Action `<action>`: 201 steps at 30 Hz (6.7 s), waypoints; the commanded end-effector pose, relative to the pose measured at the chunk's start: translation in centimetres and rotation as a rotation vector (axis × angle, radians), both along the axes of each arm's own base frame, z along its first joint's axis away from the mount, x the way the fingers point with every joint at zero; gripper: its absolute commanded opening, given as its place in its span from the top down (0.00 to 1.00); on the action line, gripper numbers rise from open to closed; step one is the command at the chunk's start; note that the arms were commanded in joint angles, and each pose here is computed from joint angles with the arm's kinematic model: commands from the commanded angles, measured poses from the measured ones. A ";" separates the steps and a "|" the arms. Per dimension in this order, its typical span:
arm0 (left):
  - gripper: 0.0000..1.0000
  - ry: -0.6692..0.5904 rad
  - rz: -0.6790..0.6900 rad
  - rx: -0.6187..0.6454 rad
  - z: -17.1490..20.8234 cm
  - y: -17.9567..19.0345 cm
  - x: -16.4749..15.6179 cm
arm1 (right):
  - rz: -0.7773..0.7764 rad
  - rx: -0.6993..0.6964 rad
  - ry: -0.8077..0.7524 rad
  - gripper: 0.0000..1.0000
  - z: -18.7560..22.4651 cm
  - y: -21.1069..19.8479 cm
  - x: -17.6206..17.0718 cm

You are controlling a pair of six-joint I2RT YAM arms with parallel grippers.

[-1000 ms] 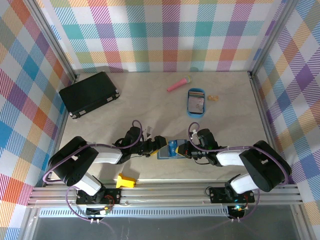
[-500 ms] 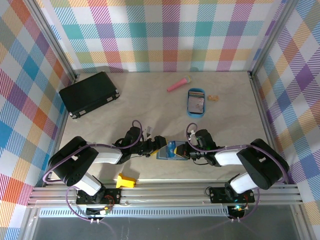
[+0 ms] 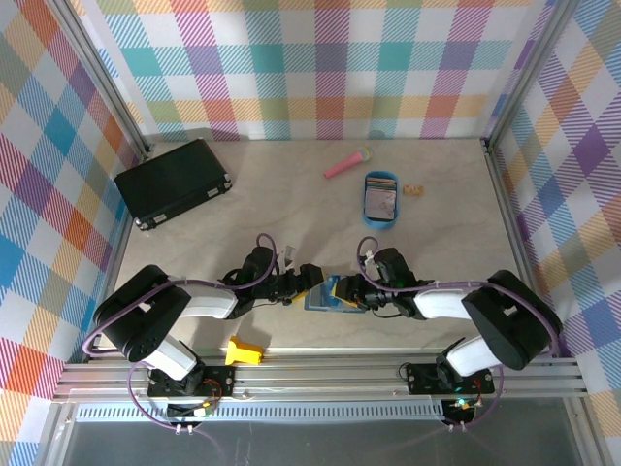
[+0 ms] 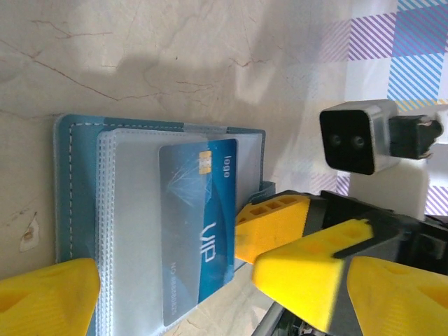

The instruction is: Put the credit cards into the card holder

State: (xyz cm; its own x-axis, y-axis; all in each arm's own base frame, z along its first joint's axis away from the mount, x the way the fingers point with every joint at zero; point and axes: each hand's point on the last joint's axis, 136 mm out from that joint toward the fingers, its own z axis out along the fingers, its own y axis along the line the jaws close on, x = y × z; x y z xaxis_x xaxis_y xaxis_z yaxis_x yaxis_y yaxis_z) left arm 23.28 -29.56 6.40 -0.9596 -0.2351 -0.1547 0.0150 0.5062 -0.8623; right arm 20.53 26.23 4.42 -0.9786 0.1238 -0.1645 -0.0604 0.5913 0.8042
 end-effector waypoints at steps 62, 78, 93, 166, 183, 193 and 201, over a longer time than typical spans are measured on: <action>0.57 -0.023 0.049 0.097 -1.2 1.8 -0.4 | 0.116 -0.606 0.143 0.61 -1.3 0.7 1.9; 0.57 -0.005 0.047 0.094 -2.1 1.7 -0.5 | 0.145 -0.574 0.146 0.65 -1.3 1.8 1.6; 0.71 0.002 0.043 0.083 -2.4 1.6 -0.7 | 0.152 -0.513 0.167 0.70 -1.3 2.9 1.3; 0.37 -0.104 0.118 0.379 0.9 7.4 -1.0 | 0.224 -0.985 -0.018 0.50 0.8 -3.4 2.8; 0.33 -0.095 0.126 0.343 0.3 7.0 -1.0 | 0.250 -1.040 0.022 0.55 -0.8 -4.1 2.0; 0.33 -0.083 0.134 0.343 0.1 6.9 -0.9 | 0.169 -1.026 0.046 0.56 -0.5 -7.1 1.2; 0.33 -0.077 0.142 0.342 0.2 6.8 -0.6 | 0.137 -1.012 0.076 0.56 -1.1 -9.2 0.8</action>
State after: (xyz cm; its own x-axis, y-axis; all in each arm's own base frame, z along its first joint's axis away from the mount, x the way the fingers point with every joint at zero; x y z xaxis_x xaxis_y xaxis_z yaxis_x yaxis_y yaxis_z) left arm 22.63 -22.44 6.58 -0.9024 -0.2842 -0.3239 -0.0146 0.7713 -0.6363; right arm 21.48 17.68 3.15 -0.9825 -0.1763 -0.0608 -0.1718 0.9825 -0.0725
